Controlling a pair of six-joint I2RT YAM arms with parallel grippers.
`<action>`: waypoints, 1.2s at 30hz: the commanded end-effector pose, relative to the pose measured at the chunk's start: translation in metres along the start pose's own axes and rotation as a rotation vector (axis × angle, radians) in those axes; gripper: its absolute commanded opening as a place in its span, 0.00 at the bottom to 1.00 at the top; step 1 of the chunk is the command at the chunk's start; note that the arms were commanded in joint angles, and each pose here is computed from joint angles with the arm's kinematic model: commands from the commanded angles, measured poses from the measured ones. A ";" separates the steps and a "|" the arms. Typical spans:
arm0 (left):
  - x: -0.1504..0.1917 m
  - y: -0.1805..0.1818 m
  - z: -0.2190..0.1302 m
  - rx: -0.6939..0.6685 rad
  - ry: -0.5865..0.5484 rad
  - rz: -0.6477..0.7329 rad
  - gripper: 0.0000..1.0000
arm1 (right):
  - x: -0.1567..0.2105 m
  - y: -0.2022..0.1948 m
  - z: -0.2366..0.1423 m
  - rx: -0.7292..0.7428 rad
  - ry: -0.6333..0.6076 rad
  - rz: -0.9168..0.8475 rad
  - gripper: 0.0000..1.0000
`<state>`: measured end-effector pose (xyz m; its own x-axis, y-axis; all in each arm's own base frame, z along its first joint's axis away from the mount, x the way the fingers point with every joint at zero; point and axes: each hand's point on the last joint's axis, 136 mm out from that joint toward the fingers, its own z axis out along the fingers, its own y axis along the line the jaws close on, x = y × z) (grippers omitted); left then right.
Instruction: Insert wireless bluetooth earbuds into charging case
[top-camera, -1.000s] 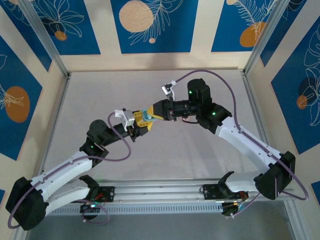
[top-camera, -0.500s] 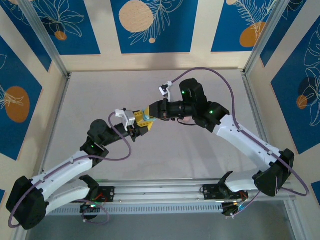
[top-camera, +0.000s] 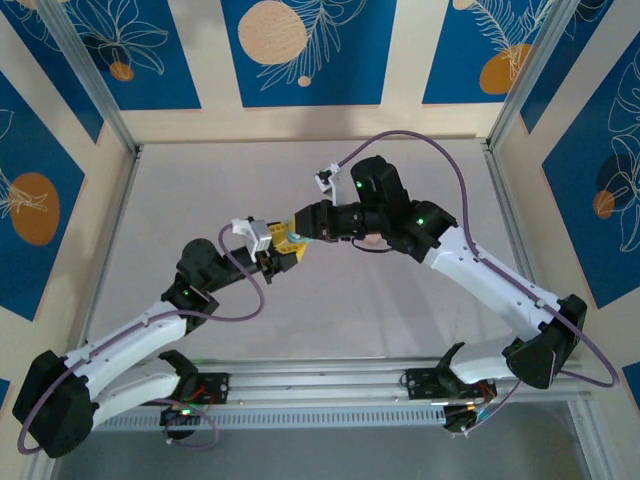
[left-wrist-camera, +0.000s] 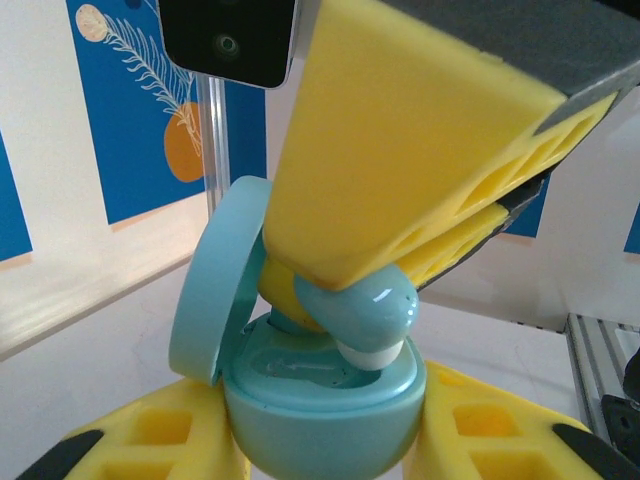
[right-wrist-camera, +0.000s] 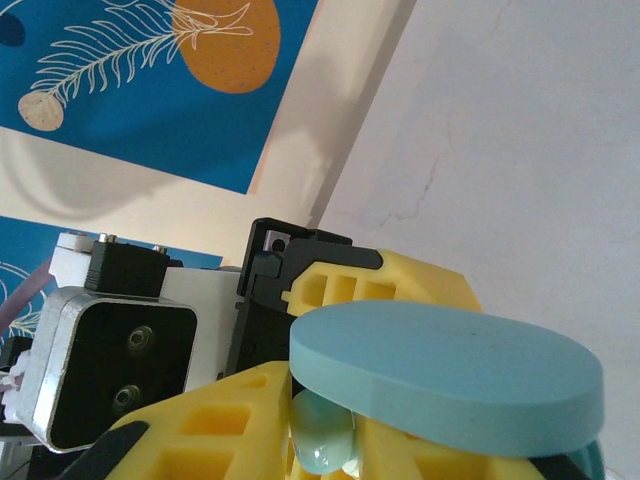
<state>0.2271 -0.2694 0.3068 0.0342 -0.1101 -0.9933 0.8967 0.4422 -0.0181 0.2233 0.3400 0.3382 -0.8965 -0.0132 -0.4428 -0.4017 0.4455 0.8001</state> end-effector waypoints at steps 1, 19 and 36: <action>-0.022 -0.008 -0.002 0.027 -0.083 0.040 0.35 | 0.002 -0.010 0.002 0.059 0.011 0.001 0.26; -0.022 -0.008 -0.003 0.026 -0.082 0.040 0.35 | 0.001 -0.011 0.000 0.077 0.002 0.004 0.30; -0.023 -0.006 -0.005 0.008 -0.086 0.052 0.35 | 0.006 0.008 -0.014 0.044 0.015 -0.046 0.28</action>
<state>0.2269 -0.2690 0.3050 0.0352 -0.1079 -0.9935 0.8961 0.4435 -0.0164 0.2201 0.3347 0.3328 -0.8947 -0.0339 -0.4454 -0.4014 0.4983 0.7685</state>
